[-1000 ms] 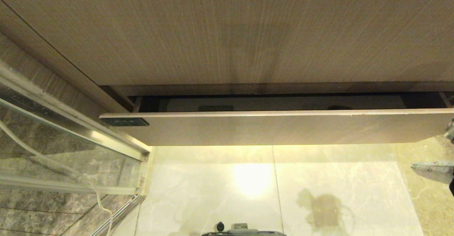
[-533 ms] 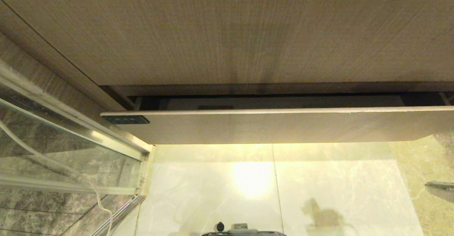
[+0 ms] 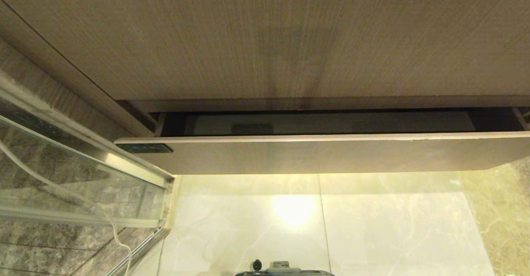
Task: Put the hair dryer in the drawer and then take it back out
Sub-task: Pull open the drawer
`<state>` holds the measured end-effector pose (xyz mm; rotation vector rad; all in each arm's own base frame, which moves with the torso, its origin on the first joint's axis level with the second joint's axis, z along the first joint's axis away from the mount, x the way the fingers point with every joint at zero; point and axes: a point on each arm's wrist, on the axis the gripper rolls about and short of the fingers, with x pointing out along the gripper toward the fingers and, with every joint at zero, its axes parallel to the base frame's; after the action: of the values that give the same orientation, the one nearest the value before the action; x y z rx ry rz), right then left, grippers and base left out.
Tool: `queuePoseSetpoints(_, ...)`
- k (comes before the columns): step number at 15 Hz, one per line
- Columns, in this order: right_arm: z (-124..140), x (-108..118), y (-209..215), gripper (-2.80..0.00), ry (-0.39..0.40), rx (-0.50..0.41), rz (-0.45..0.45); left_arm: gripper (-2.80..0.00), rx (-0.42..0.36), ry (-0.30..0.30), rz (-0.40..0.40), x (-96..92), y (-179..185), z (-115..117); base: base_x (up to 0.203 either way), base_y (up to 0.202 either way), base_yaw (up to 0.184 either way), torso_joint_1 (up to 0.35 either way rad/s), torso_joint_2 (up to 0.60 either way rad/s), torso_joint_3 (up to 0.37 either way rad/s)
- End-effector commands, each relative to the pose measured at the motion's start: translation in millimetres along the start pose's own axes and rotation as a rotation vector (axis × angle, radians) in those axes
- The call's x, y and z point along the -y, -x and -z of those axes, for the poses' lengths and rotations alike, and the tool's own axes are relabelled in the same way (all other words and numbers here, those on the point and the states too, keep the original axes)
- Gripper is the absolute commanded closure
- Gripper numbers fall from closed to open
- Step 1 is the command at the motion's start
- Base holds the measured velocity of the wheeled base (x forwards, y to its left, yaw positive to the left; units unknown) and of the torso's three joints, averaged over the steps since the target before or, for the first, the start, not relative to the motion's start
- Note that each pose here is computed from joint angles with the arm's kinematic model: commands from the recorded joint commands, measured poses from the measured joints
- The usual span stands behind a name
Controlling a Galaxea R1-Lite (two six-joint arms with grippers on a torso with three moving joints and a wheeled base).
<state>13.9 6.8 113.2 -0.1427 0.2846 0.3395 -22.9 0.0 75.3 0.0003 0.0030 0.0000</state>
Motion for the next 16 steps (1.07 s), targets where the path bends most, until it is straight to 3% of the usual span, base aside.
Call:
queuePoseSetpoints(1, 19.6, -5.7, 6.2, 0.00, 0.022, 0.080, 0.026, 0.00, 0.000, 0.000, 0.000, 0.0, 0.0, 0.3, 0.000, 0.000, 0.000, 0.000, 0.00, 0.000)
queuePoseSetpoints(3, 23.0, -8.2, 12.4, 0.00, 0.001, 0.166, 0.055, 0.00, 0.001, 0.000, 0.000, 0.0, 0.1, 0.0, 0.000, 0.000, 0.000, 0.000, 0.00, 0.000)
queuePoseSetpoints(5, 24.1, -6.4, 13.7, 0.00, -0.011, 0.201, 0.175, 0.00, 0.002, 0.001, 0.000, 0.0, 0.1, 0.0, 0.000, 0.000, 0.000, 0.000, 0.00, 0.000)
queuePoseSetpoints(8, 24.2, -5.7, 14.0, 0.00, -0.004, 0.244, 0.217, 0.00, 0.000, 0.000, 0.000, 0.0, 0.1, -0.1, 0.000, 0.000, 0.000, 0.000, 0.00, 0.000)
queuePoseSetpoints(11, 26.6, -1.8, 15.8, 0.00, -0.023, 0.216, 0.422, 0.00, 0.001, 0.000, 0.000, 0.0, 0.0, 0.2, 0.000, 0.000, 0.000, 0.000, 0.00, 0.000)
queuePoseSetpoints(12, 30.0, -2.5, 16.2, 0.00, -0.025, 0.201, 0.419, 0.00, 0.000, 0.000, 0.000, 0.0, 0.1, -0.1, 0.000, 0.000, 0.000, 0.000, 0.00, 0.000)
queuePoseSetpoints(13, 33.5, -5.0, 17.3, 0.00, -0.015, 0.209, 0.361, 0.00, 0.003, 0.000, 0.000, 0.0, 0.2, -0.2, 0.000, 0.000, 0.000, 0.000, 0.00, 0.000)
queuePoseSetpoints(16, 40.0, -9.5, 26.2, 0.00, 0.012, 0.326, 0.360, 0.00, 0.000, 0.001, 0.000, 0.0, -0.1, 0.1, 0.000, 0.000, 0.000, 0.000, 0.00, 0.000)
